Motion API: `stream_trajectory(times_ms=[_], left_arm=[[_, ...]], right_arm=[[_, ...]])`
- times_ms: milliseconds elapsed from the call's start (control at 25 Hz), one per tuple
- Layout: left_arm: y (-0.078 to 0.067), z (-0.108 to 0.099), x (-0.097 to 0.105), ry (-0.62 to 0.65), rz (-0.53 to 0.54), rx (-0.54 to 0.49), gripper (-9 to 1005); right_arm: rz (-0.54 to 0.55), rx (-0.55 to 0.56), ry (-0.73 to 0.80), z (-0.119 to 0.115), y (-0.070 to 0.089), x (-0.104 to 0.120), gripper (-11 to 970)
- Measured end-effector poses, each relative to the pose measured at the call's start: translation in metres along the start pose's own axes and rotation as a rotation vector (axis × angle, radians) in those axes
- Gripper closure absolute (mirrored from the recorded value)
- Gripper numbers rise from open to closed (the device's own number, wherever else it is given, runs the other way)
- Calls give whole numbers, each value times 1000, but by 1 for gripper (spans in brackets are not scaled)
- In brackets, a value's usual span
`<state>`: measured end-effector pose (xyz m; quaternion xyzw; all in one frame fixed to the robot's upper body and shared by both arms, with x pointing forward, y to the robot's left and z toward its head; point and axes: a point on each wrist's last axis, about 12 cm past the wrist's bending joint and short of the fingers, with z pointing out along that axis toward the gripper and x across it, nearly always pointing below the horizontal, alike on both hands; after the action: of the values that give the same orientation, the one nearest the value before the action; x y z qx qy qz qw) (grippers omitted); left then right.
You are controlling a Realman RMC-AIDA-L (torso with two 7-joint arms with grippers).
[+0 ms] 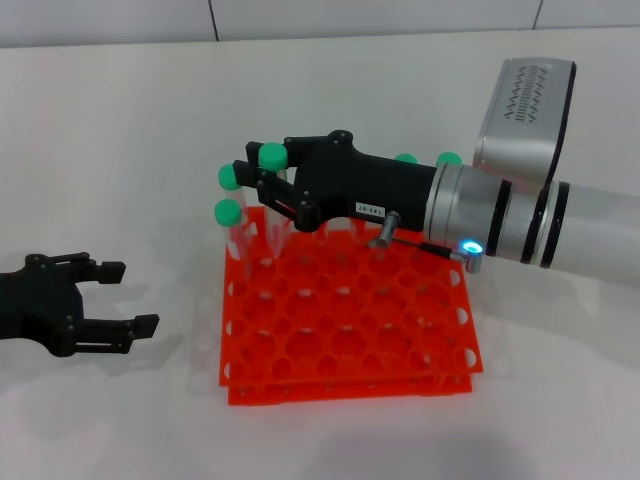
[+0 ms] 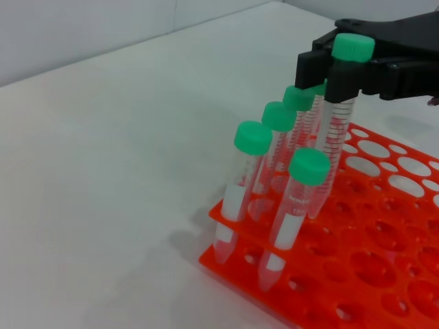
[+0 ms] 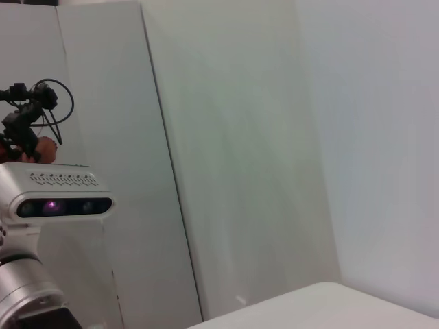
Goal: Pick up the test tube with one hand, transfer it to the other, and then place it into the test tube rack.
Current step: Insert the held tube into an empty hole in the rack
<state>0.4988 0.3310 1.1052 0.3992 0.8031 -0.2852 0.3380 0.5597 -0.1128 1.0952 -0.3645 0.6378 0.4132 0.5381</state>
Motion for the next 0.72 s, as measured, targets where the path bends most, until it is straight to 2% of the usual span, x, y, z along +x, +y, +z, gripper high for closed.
stream_trajectory(times_ms=[720], left_arm=[[-1, 2, 2, -2, -11, 8, 123]], right_arm=[[-23, 31, 14, -1, -5, 2, 757]])
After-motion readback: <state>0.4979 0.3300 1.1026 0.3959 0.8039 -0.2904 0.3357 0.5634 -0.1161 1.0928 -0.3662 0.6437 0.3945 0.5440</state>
